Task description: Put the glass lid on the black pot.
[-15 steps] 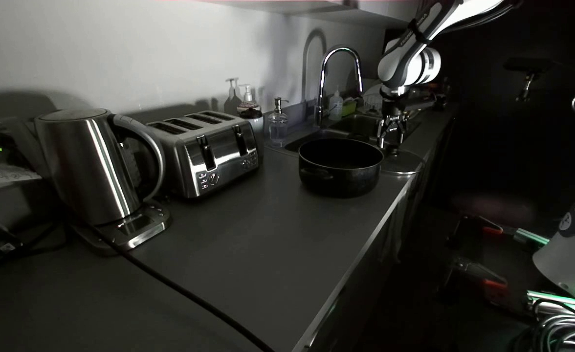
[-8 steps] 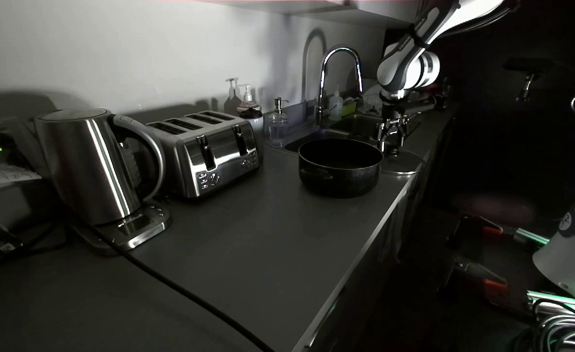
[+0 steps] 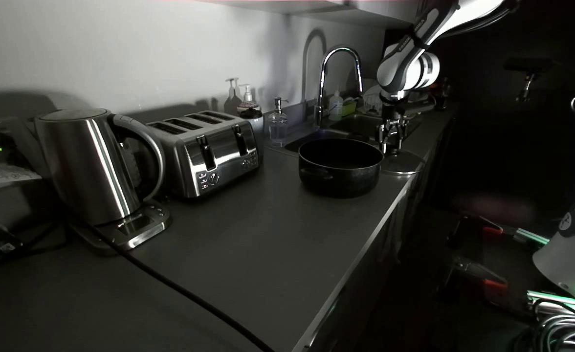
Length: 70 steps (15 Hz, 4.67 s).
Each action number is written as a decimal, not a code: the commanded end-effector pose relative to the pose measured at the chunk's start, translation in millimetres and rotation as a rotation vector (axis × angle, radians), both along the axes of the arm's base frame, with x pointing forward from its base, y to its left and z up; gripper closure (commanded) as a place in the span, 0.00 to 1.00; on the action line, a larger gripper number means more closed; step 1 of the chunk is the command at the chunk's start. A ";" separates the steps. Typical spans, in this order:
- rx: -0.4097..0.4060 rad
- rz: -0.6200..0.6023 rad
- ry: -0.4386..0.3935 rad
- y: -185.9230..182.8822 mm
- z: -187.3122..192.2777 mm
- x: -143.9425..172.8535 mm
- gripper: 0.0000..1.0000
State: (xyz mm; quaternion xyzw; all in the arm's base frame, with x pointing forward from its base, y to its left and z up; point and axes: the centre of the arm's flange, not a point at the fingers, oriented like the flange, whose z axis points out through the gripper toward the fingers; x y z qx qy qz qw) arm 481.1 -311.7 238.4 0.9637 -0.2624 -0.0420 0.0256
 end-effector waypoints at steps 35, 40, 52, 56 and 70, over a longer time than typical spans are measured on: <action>-0.048 -0.021 -0.116 -12.6 93.6 -51.6 0.75; -0.063 -0.015 -0.156 -5.9 121.5 -74.2 0.75; -0.117 0.256 -0.269 97.8 209.0 -55.5 0.75; -0.092 0.368 -0.260 147.1 215.5 -28.3 0.75; 0.015 0.498 -0.118 233.4 185.3 47.7 0.75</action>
